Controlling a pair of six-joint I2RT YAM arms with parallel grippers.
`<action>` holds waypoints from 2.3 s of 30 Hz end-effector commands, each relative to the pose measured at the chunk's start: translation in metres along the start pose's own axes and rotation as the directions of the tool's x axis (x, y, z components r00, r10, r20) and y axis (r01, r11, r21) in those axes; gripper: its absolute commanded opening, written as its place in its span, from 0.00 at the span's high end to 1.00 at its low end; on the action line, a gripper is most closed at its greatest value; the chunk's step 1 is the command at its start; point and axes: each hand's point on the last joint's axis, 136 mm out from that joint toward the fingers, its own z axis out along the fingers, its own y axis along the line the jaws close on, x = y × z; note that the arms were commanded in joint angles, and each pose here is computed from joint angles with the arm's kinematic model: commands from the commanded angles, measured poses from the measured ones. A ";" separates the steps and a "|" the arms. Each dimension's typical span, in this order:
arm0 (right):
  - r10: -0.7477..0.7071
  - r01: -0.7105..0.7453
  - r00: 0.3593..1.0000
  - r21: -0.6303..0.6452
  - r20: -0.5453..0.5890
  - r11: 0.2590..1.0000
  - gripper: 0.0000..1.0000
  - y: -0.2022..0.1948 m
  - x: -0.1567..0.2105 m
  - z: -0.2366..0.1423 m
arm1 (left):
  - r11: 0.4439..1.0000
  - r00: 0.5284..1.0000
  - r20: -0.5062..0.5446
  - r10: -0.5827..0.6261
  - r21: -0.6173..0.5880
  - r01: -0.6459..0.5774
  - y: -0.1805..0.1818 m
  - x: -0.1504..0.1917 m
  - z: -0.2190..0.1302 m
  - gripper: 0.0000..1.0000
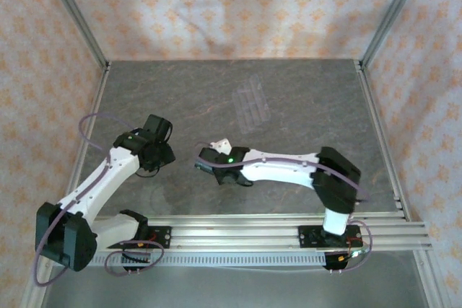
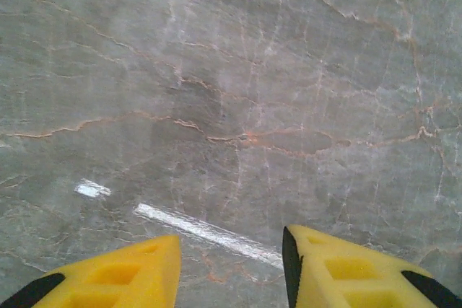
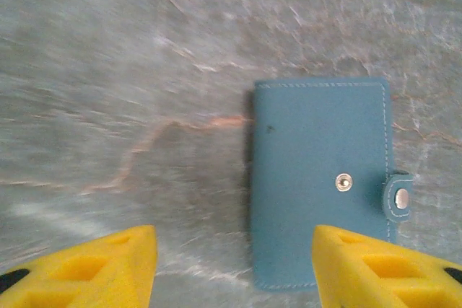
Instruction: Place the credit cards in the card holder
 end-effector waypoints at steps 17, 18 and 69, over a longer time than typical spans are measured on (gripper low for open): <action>0.116 -0.115 0.977 0.016 -0.176 0.993 0.59 -0.076 0.020 0.033 | 0.865 0.885 -0.115 0.451 0.300 -0.402 -0.195 0.068 0.033 0.73; 0.113 -0.111 0.977 0.021 -0.179 0.994 0.59 -0.076 0.021 0.036 | 0.864 0.883 -0.125 0.453 0.306 -0.400 -0.198 0.071 0.036 0.73; 0.201 -0.204 0.976 -0.027 -0.080 0.979 0.75 -0.090 -0.023 0.023 | 0.874 0.877 -0.190 0.442 0.309 -0.374 -0.194 0.106 0.073 0.76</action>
